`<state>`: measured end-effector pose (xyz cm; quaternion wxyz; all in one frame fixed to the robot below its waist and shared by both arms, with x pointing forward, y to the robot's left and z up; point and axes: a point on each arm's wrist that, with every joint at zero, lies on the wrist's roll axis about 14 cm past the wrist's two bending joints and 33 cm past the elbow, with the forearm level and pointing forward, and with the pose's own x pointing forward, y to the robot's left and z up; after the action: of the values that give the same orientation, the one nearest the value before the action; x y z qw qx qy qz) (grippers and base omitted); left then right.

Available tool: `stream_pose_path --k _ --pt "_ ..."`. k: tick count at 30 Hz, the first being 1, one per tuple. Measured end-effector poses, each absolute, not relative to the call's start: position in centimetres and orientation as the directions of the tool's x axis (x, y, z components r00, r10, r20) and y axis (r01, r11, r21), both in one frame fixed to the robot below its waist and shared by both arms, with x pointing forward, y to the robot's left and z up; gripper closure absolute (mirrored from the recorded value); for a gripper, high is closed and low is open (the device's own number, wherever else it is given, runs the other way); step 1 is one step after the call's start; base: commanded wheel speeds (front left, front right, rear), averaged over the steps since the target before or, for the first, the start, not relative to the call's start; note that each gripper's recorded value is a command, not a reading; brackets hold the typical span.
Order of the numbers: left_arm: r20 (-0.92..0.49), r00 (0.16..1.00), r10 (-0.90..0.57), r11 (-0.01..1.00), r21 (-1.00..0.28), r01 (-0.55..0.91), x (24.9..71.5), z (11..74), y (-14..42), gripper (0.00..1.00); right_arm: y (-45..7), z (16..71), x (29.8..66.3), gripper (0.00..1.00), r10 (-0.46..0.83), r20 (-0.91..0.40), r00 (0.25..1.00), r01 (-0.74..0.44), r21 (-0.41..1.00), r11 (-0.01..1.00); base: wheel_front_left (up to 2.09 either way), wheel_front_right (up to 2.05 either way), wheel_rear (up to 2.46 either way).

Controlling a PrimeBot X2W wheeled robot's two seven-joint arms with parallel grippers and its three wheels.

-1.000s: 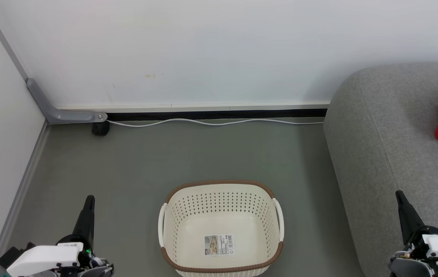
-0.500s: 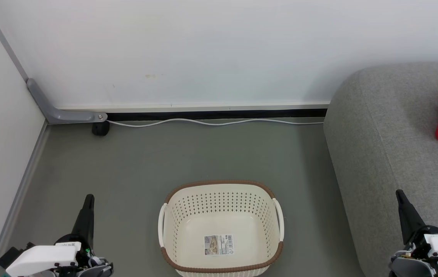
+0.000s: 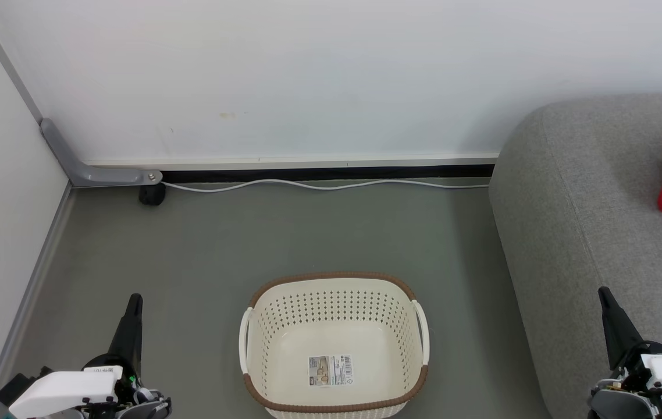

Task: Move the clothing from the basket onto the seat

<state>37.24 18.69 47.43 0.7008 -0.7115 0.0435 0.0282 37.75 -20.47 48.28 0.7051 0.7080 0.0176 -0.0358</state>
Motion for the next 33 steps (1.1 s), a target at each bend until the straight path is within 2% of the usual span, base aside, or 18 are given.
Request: stream_pose_path --k 33 --pt "-0.101 0.995 -0.022 -0.014 -0.995 -0.101 37.25 47.44 18.69 1.00 -20.47 48.28 37.75 1.00 -0.026 -0.075 0.997 0.075 0.997 -0.005 0.00 0.00 0.00"
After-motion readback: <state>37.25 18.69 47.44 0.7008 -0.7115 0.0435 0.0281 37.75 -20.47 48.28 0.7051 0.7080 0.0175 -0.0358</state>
